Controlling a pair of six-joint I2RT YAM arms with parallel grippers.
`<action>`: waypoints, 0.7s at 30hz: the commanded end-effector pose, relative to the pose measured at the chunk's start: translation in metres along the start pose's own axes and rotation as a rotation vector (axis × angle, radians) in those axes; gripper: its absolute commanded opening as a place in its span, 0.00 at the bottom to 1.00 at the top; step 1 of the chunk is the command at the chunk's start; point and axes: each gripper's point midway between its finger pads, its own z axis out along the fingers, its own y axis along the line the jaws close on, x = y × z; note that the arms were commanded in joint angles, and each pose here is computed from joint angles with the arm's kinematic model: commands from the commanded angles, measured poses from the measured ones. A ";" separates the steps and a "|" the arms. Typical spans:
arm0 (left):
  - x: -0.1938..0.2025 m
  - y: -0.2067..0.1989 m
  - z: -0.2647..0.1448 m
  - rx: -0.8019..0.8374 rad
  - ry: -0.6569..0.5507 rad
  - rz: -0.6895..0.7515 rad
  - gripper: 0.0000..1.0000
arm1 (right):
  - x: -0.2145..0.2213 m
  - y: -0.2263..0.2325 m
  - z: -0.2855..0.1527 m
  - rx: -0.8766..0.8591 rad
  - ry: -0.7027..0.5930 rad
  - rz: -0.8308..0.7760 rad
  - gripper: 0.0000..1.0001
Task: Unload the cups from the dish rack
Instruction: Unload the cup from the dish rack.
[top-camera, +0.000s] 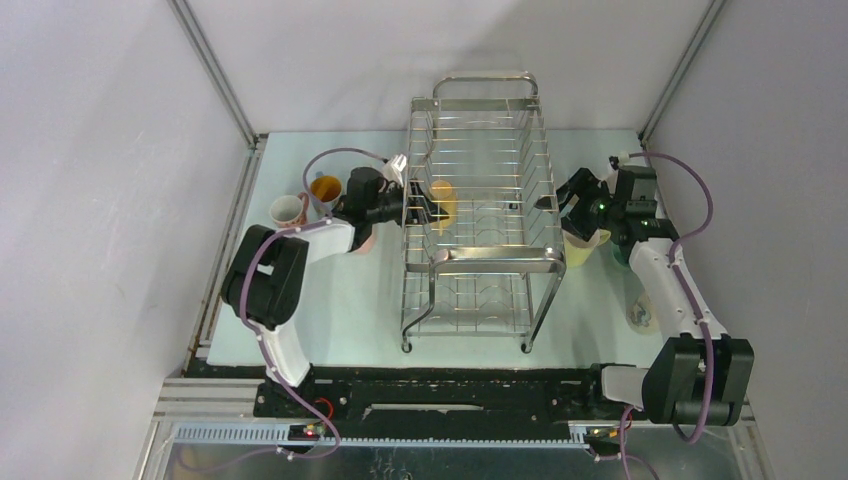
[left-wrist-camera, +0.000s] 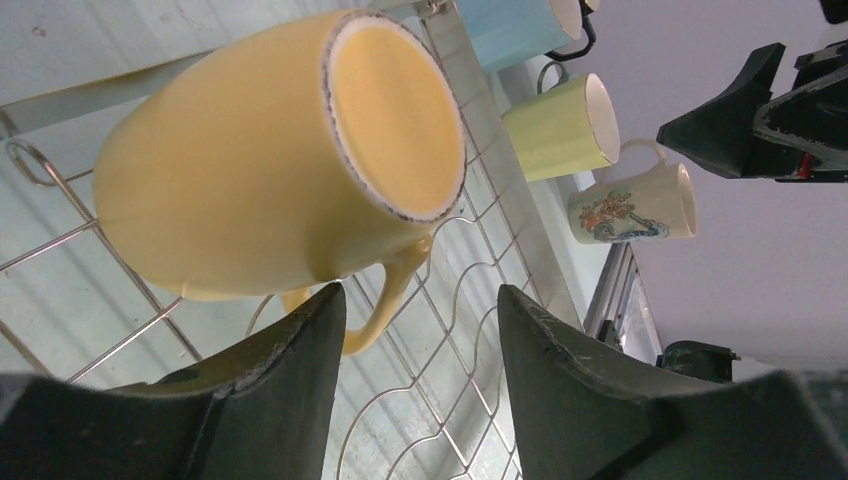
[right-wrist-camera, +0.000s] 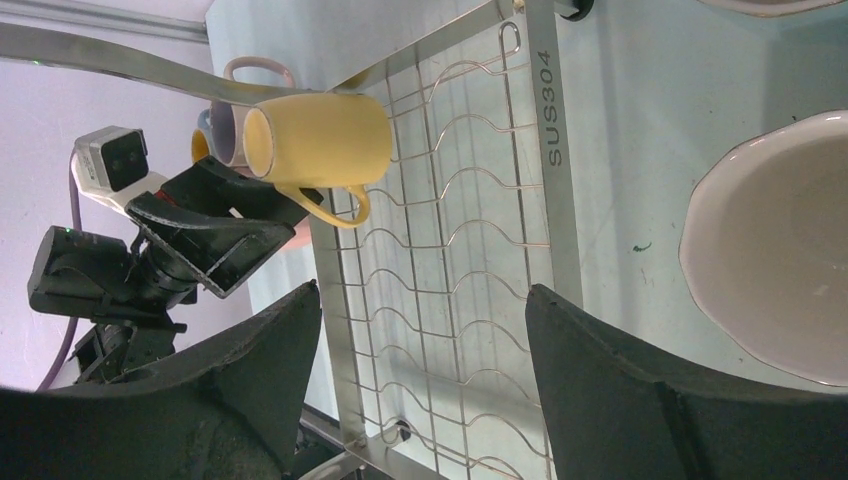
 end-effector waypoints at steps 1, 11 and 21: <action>-0.011 -0.020 0.006 0.082 -0.022 0.043 0.62 | -0.002 0.004 0.002 -0.028 -0.007 -0.021 0.81; 0.002 -0.019 0.017 0.098 0.005 0.023 0.60 | 0.001 0.001 0.005 -0.027 0.005 -0.019 0.81; 0.008 -0.019 0.024 0.127 0.005 0.003 0.54 | 0.004 -0.002 0.008 -0.027 0.017 -0.015 0.81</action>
